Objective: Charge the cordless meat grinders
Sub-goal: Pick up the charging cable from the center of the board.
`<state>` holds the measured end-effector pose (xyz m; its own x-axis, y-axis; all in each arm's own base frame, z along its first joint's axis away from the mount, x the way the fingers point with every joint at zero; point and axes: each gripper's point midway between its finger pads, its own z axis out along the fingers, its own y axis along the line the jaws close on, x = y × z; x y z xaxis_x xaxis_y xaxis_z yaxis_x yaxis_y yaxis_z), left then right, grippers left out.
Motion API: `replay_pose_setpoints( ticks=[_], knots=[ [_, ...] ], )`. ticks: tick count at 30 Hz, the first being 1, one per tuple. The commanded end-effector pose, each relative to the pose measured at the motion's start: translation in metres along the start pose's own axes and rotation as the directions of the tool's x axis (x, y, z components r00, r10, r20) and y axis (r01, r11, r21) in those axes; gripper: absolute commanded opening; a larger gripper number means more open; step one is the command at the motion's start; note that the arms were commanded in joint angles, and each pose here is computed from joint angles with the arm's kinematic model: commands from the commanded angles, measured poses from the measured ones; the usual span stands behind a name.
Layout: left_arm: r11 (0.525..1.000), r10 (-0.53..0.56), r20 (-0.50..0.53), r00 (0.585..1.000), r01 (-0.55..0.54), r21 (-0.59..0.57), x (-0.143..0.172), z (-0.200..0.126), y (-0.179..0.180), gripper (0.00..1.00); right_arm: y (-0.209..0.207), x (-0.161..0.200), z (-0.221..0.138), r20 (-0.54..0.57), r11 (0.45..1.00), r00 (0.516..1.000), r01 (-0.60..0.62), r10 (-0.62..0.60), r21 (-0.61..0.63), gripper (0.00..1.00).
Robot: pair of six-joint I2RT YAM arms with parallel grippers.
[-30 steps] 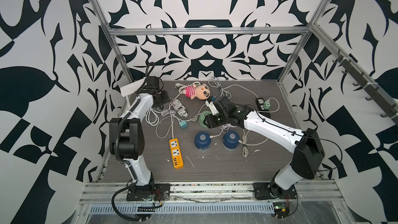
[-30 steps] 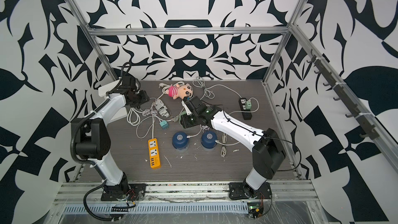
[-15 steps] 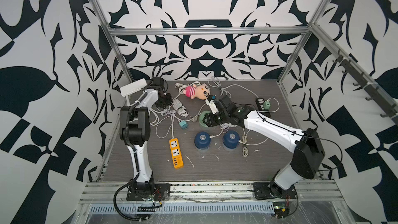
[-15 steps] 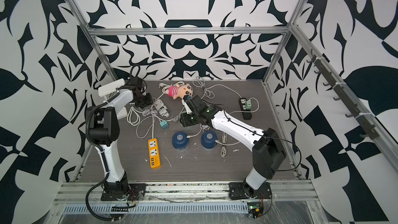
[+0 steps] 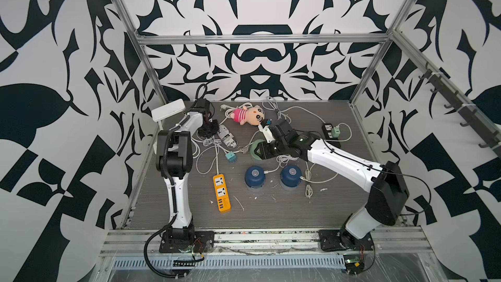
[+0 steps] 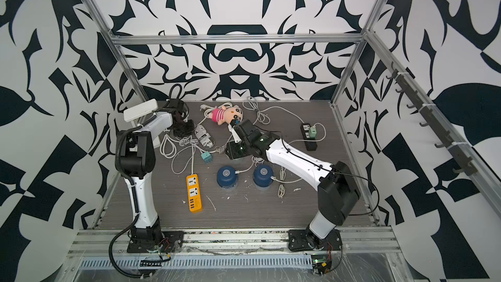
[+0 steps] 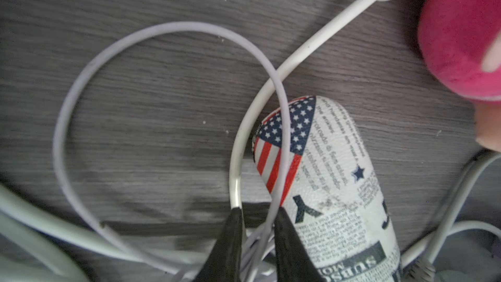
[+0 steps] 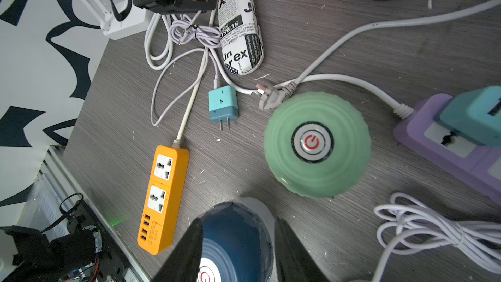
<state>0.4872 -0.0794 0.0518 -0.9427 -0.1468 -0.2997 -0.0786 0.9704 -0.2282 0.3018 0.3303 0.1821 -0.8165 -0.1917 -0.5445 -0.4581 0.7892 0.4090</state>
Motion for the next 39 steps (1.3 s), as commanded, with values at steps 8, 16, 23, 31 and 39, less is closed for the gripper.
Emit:
replay_pose_setpoints(
  ticks=[8,16,23,31,39],
  knots=[
    [0.998,0.026,-0.041,0.999,-0.028,-0.054,0.005,0.004,0.007,0.15,0.014,-0.017,-0.018,0.069,0.999,0.998,0.010,-0.007,-0.040,0.45],
    [0.996,0.052,0.035,0.998,-0.049,-0.081,-0.012,-0.036,0.004,0.00,0.015,-0.020,-0.022,0.086,0.999,0.996,0.011,-0.008,-0.036,0.43],
    [0.997,0.068,0.120,0.990,-0.063,-0.046,-0.023,-0.089,-0.014,0.00,0.021,-0.027,-0.032,0.122,0.998,0.993,0.009,-0.002,-0.062,0.45],
    [0.948,0.012,0.076,0.997,-0.035,0.316,0.014,-0.150,-0.103,0.00,0.056,-0.044,-0.038,0.190,0.963,0.980,-0.012,0.065,-0.269,0.57],
    [0.816,-0.034,0.075,0.997,-0.016,0.578,0.047,-0.195,-0.180,0.00,0.074,-0.068,-0.039,0.222,0.880,0.953,-0.082,0.207,-0.467,0.59]
  ],
)
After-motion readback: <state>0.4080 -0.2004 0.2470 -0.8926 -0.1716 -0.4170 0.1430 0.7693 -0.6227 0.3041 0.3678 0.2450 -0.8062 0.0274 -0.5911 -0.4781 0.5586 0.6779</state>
